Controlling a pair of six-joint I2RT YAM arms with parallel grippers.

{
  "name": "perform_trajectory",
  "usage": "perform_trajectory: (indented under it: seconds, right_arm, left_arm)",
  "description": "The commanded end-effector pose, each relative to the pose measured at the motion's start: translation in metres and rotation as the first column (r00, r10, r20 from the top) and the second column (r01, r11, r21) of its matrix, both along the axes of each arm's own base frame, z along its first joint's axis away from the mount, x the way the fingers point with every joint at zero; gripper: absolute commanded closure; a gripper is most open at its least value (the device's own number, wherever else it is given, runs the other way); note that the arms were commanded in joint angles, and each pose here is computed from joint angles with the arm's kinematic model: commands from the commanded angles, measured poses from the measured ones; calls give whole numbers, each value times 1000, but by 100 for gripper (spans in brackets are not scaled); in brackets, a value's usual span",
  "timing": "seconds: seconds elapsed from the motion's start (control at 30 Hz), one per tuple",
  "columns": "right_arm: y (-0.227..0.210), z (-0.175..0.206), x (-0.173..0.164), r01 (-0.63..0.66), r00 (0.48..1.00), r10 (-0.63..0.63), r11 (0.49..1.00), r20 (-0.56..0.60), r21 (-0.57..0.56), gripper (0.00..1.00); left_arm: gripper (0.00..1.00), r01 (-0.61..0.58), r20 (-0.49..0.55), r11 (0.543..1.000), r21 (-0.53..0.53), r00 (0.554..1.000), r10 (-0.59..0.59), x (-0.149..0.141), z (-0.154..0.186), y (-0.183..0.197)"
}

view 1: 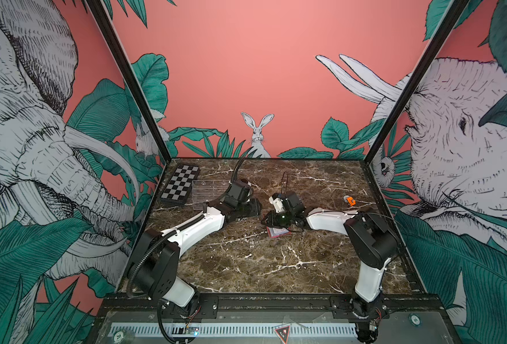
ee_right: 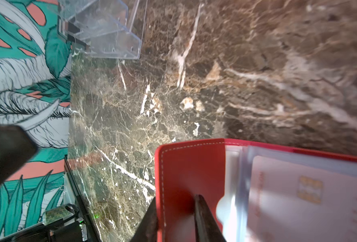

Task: Take the credit cards out of the card holder
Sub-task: Open the card holder at the center of the table.

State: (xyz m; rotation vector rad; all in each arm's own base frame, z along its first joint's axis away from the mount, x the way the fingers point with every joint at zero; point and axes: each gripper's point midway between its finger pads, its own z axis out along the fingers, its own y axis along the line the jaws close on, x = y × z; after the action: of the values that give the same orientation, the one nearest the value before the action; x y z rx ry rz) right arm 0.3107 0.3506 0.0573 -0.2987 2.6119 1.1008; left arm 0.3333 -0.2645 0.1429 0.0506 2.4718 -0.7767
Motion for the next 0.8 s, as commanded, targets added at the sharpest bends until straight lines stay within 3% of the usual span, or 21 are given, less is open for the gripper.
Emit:
perform_trajectory:
  seconds: [0.0, 0.5, 0.77]
  right_arm:
    - [-3, -18, -6, -20, 1000, 19, 998, -13, -66, 71]
    - [-4, -36, -13, -17, 1000, 15, 995, -21, -99, 64]
    - [-3, -31, -12, -12, 1000, 11, 996, -11, -93, 58]
  left_arm:
    - [54, 18, -17, 997, -78, 1000, -20, 4, 6, -14]
    - [74, 62, -180, 993, -105, 980, -80, -12, -51, -27]
    - [78, 89, -233, 994, -66, 967, -102, -27, -70, -20]
